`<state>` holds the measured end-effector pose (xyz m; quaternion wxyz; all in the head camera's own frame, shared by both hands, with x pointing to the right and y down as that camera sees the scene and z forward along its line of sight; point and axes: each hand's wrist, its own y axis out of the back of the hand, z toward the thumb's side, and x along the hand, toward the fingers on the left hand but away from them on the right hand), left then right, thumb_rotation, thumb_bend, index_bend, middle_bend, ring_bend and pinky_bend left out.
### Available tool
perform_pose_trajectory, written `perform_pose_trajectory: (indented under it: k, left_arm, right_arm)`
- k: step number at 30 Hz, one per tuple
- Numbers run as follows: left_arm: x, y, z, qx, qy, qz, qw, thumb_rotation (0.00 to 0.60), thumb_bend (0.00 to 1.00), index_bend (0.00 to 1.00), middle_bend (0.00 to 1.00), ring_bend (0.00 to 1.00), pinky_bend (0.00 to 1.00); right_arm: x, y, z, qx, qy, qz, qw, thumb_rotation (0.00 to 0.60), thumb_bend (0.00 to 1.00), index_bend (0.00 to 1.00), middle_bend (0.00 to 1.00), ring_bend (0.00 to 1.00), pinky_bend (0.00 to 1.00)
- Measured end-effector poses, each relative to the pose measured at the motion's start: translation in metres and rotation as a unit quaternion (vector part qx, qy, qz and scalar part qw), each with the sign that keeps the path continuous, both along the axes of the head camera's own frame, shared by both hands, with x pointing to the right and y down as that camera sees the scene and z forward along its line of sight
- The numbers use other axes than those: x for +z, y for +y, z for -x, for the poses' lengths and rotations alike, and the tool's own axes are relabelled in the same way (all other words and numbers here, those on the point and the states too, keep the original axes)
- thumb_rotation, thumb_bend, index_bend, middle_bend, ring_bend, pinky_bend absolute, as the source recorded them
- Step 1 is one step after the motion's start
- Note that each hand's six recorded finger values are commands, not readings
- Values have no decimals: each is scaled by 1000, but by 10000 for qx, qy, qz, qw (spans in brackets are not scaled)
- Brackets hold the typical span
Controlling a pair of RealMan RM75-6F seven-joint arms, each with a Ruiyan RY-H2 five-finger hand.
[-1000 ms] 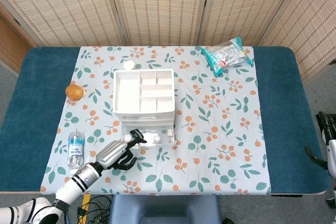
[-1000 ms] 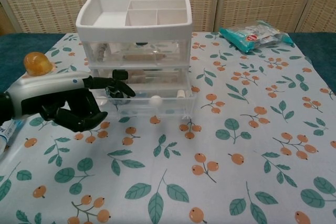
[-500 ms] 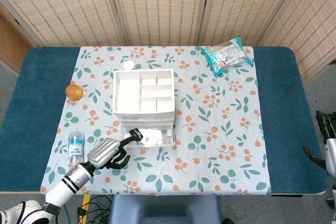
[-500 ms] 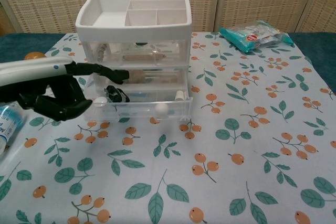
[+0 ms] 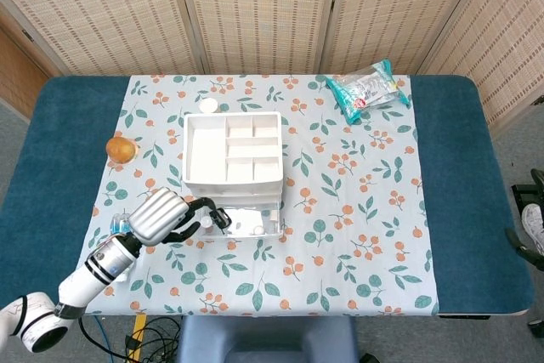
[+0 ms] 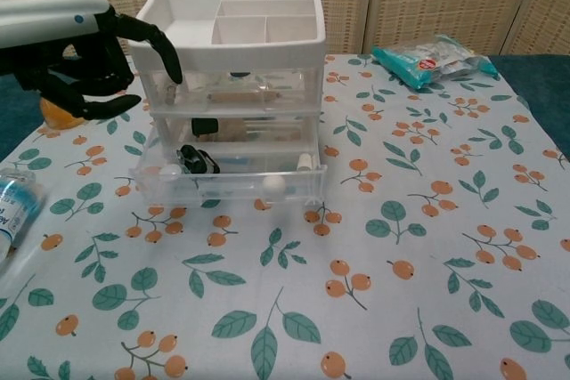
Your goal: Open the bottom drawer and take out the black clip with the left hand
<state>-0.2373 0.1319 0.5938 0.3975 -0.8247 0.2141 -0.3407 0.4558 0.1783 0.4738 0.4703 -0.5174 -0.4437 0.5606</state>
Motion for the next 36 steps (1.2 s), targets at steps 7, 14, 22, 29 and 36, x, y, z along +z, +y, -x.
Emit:
perform_pose_trajectory:
  k: [7, 14, 22, 29, 36]
  left_arm:
    - [11, -5, -16, 771, -394, -578, 9946, 600, 260, 331, 930, 994, 1000]
    - [21, -9, -29, 1290, -635, -979, 9848, 600, 258, 349, 952, 1000, 1000]
    - [31, -6, -44, 1882, -1020, -1391, 9669, 600, 258, 344, 954, 1000, 1000]
    - [38, -5, -51, 2217, -1349, -1613, 9522, 600, 258, 339, 954, 1000, 1000]
    - [46, -2, -53, 2456, -1643, -1716, 9398, 600, 258, 334, 954, 1000, 1000]
  right_arm:
    - [-9, -1, 4, -57, 54, -74, 9999, 600, 238, 0, 131, 53, 0]
    - [-5, 3, 2, -10, 29, 16, 10000, 600, 238, 0, 132, 55, 0]
    - [0, 6, -1, 42, -19, 76, 10000, 600, 238, 0, 131, 57, 10]
    - [2, 8, -5, 100, -54, 96, 9999, 600, 238, 0, 131, 58, 11]
    - [2, 10, -8, 128, -73, 92, 9999, 600, 237, 0, 131, 58, 11]
